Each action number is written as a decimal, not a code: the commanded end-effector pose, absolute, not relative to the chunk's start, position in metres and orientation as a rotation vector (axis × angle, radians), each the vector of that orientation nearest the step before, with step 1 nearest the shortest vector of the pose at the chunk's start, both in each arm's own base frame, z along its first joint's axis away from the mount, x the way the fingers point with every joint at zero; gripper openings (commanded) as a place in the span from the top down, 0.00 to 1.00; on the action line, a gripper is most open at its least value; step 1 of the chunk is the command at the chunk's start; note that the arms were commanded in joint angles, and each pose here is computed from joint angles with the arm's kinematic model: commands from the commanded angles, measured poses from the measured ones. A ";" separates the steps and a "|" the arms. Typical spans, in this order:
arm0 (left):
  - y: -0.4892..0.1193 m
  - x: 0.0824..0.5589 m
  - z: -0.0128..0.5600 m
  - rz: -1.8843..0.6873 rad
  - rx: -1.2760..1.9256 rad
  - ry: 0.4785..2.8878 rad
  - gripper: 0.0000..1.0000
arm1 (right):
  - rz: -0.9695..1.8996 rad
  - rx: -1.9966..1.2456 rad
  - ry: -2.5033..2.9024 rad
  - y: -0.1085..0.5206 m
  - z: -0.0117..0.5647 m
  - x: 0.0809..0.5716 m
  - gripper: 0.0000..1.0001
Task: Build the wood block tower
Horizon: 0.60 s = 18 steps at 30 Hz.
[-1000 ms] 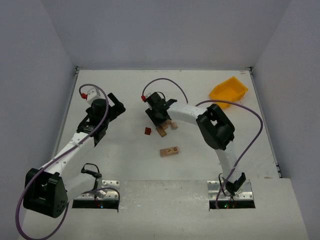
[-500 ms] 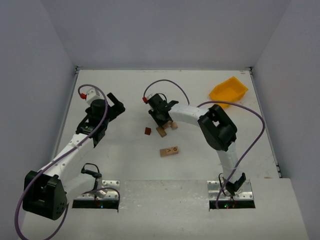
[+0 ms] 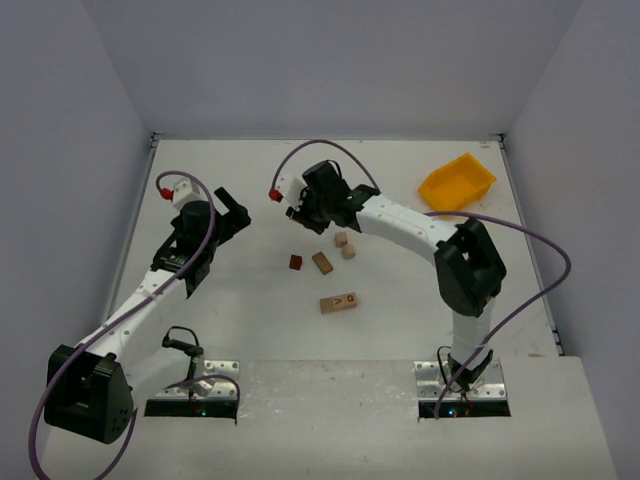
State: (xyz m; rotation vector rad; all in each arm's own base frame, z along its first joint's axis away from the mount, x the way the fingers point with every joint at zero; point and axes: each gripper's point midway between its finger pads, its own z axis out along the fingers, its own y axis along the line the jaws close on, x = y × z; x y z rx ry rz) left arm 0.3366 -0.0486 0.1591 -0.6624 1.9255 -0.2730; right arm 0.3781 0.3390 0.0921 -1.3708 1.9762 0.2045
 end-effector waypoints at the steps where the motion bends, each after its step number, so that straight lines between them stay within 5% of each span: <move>1: -0.044 0.341 0.171 -0.271 -0.658 1.873 0.00 | 0.382 -1.673 1.505 0.366 0.166 0.346 0.75; 12: -0.027 0.332 0.183 -0.198 -0.706 1.826 0.00 | 0.503 -2.025 1.562 0.292 0.123 0.248 0.79; 18: -0.020 0.329 0.184 -0.160 -0.728 1.816 0.00 | 0.503 -1.922 1.586 0.269 0.114 0.221 0.74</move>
